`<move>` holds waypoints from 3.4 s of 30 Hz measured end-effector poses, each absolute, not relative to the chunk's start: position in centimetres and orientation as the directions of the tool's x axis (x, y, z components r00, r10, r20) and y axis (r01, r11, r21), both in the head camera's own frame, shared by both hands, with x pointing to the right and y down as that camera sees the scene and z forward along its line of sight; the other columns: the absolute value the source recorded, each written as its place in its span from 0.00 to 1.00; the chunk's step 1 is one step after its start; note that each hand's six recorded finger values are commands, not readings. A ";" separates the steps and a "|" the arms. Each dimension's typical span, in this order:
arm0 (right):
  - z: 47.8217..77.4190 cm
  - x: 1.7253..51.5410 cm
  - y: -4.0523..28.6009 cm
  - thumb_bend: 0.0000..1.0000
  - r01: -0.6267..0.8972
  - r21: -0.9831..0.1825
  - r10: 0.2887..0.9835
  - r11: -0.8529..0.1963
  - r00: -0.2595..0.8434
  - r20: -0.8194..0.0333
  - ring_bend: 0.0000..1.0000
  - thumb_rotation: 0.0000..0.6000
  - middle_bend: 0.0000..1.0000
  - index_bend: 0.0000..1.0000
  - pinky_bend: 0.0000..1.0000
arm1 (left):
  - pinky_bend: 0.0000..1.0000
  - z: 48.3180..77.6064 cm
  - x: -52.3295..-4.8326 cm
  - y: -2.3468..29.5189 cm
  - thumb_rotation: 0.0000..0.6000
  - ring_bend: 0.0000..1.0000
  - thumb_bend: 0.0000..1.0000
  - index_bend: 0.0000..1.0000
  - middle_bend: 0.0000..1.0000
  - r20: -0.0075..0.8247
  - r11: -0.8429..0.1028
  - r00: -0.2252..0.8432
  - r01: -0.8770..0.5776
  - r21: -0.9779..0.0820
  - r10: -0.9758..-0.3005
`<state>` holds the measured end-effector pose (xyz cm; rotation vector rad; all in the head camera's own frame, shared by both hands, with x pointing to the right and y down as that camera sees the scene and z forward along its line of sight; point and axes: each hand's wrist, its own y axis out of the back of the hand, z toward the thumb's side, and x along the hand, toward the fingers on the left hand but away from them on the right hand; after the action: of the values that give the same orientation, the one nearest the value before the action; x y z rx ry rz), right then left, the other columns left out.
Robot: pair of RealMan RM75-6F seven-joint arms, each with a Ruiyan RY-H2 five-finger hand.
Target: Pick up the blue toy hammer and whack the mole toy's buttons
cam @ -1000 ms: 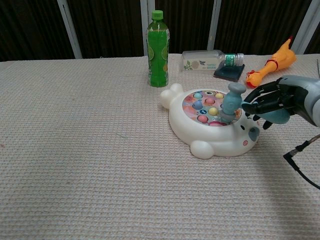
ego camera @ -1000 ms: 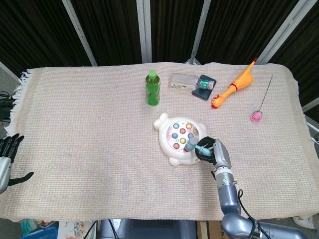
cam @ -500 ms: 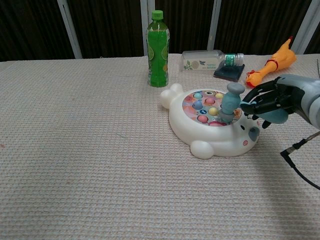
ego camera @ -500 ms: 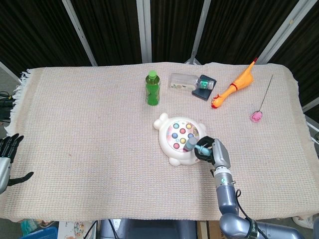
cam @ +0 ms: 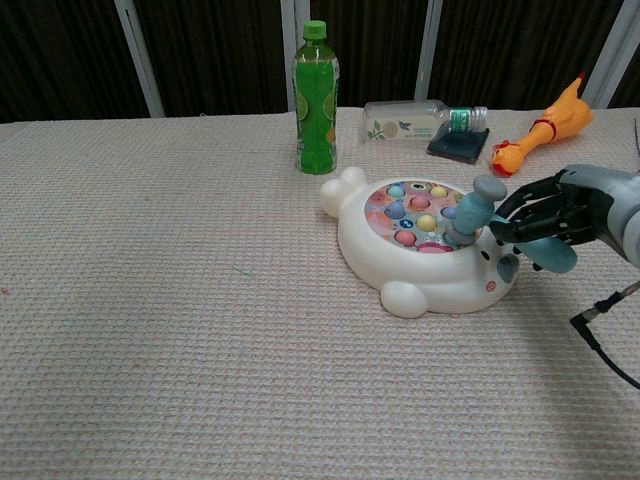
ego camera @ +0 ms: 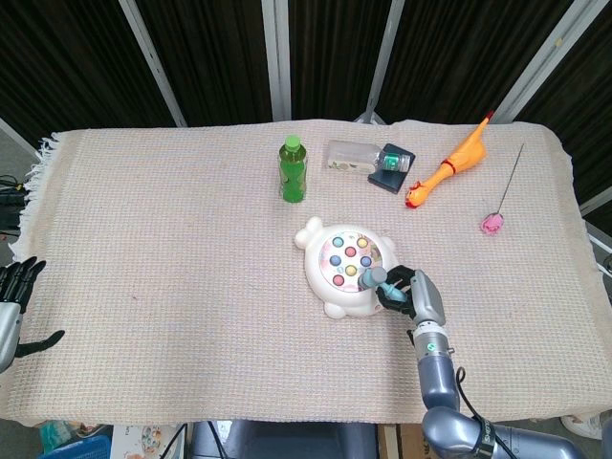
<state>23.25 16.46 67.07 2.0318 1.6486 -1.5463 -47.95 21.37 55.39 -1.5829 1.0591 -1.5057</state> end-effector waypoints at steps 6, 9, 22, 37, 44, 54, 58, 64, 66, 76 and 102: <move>67.0 23.1 16.6 0.53 0.770 -0.484 0.672 -0.415 -0.099 -0.734 0.47 1.00 0.55 0.88 0.54 | 0.00 55.4 -48.0 21.4 1.00 0.00 0.00 0.00 0.00 0.424 -0.422 -0.009 -0.095 -0.902 -0.906; 67.1 23.2 16.5 0.53 0.771 -0.485 0.672 -0.412 -0.103 -0.734 0.47 1.00 0.55 0.88 0.54 | 0.00 55.3 -48.0 21.4 1.00 0.00 0.00 0.00 0.00 0.423 -0.420 -0.009 -0.096 -0.902 -0.906; 65.3 22.8 14.4 0.53 0.783 -0.498 0.714 -0.372 -0.102 -0.693 0.47 1.00 0.55 0.88 0.54 | 0.00 55.3 -47.9 21.4 1.00 0.00 0.00 0.00 0.00 0.422 -0.420 -0.008 -0.097 -0.903 -0.906; 65.6 21.2 13.4 0.53 0.754 -0.520 0.707 -0.401 -0.106 -0.699 0.47 1.00 0.55 0.88 0.54 | 0.00 55.3 -48.1 21.3 1.00 0.00 0.00 0.00 0.00 0.427 -0.423 -0.012 -0.109 -0.899 -0.904; 66.1 21.0 13.3 0.53 0.751 -0.524 0.696 -0.401 -0.123 -0.708 0.47 1.00 0.55 0.88 0.54 | 0.00 55.4 -48.0 21.3 1.00 0.00 0.00 0.00 0.00 0.432 -0.429 -0.006 -0.113 -0.896 -0.902; 66.1 20.2 13.6 0.53 0.743 -0.523 0.694 -0.417 -0.111 -0.712 0.47 1.00 0.55 0.88 0.54 | 0.00 55.4 -47.9 21.3 1.00 0.00 0.00 0.00 0.00 0.433 -0.430 -0.004 -0.118 -0.895 -0.901; 66.2 20.1 13.7 0.53 0.740 -0.525 0.693 -0.420 -0.112 -0.712 0.47 1.00 0.55 0.88 0.54 | 0.00 55.3 -47.9 21.3 1.00 0.00 0.00 0.00 0.00 0.433 -0.429 -0.004 -0.118 -0.896 -0.902; 66.3 19.7 13.8 0.53 0.737 -0.524 0.691 -0.427 -0.107 -0.715 0.47 1.00 0.55 0.88 0.54 | 0.00 55.4 -47.9 21.3 1.00 0.00 0.00 0.00 0.00 0.434 -0.430 -0.004 -0.119 -0.895 -0.901; 66.3 19.7 13.8 0.53 0.736 -0.523 0.690 -0.429 -0.107 -0.716 0.47 1.00 0.55 0.88 0.54 | 0.00 55.4 -47.9 21.3 1.00 0.00 0.00 0.00 0.00 0.434 -0.431 -0.004 -0.120 -0.895 -0.901; 67.1 19.9 14.3 0.53 0.714 -0.533 0.669 -0.454 -0.122 -0.733 0.47 1.00 0.55 0.88 0.54 | 0.00 55.4 -47.9 21.3 1.00 0.00 0.00 0.00 0.00 0.435 -0.431 -0.001 -0.125 -0.894 -0.901; 65.4 20.7 13.1 0.53 0.714 -0.557 0.702 -0.424 -0.130 -0.700 0.47 1.00 0.55 0.88 0.54 | 0.00 55.3 -47.9 21.3 1.00 0.00 0.00 0.00 0.00 0.431 -0.427 -0.001 -0.126 -0.895 -0.903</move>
<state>20.73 13.09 65.40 2.0649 1.6798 -1.6471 -47.94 21.27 55.26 -1.6155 1.0799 -1.4937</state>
